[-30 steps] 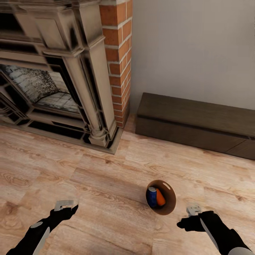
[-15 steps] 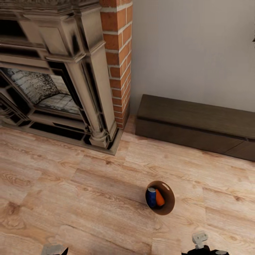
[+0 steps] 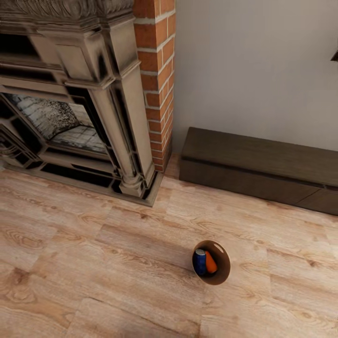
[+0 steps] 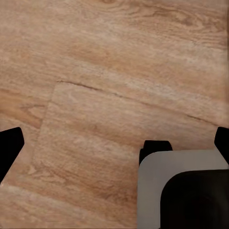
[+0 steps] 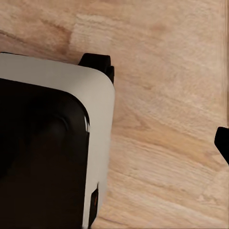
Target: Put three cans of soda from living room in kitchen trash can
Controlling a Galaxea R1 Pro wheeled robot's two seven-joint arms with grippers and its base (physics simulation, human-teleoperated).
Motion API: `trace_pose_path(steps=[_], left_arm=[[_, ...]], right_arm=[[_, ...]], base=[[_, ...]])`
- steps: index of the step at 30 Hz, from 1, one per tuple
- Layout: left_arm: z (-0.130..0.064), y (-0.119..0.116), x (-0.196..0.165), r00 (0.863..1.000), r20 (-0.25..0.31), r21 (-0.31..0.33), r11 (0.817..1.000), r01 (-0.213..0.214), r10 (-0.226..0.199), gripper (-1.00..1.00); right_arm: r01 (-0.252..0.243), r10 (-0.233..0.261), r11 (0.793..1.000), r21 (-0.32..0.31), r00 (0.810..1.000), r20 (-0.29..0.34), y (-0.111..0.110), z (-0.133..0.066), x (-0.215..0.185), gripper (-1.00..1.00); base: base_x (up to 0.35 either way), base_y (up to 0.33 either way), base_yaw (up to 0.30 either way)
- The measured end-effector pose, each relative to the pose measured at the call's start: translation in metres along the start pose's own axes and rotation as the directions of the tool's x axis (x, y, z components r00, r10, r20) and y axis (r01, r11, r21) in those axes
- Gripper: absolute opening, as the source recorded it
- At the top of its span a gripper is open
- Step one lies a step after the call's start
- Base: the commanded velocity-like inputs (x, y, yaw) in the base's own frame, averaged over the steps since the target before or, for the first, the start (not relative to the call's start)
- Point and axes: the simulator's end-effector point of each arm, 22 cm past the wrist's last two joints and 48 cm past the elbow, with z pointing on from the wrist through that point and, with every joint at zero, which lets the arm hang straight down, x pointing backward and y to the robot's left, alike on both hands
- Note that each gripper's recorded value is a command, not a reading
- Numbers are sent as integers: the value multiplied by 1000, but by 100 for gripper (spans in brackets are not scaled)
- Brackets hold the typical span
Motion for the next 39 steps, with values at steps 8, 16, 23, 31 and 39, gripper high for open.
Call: trace_pose_path(steps=[8,16,23,31,39], left_arm=[[-36,-2,6,999,40,4,1000,-25,25,100],[-67,-5,-7,989,136,12,998,-65,63,100],[-90,-6,-4,986,147,16,997,-77,74,100],[-111,-16,5,988,119,59,993,-103,95,100],[-124,-32,8,984,108,131,980,-152,138,100]], right_arm=[[-20,20,1000,6,1000,-3,0,-16,29,100],[-22,22,1000,10,1000,-5,0,-29,32,100],[-22,22,1000,10,1000,-3,1,-39,33,100],[-13,12,1000,7,1000,22,5,-51,33,100],[-12,12,1000,5,1000,24,8,-62,35,100]], base=[[0,0,0],[0,0,0],[0,0,0],[0,0,0],[0,0,0]])
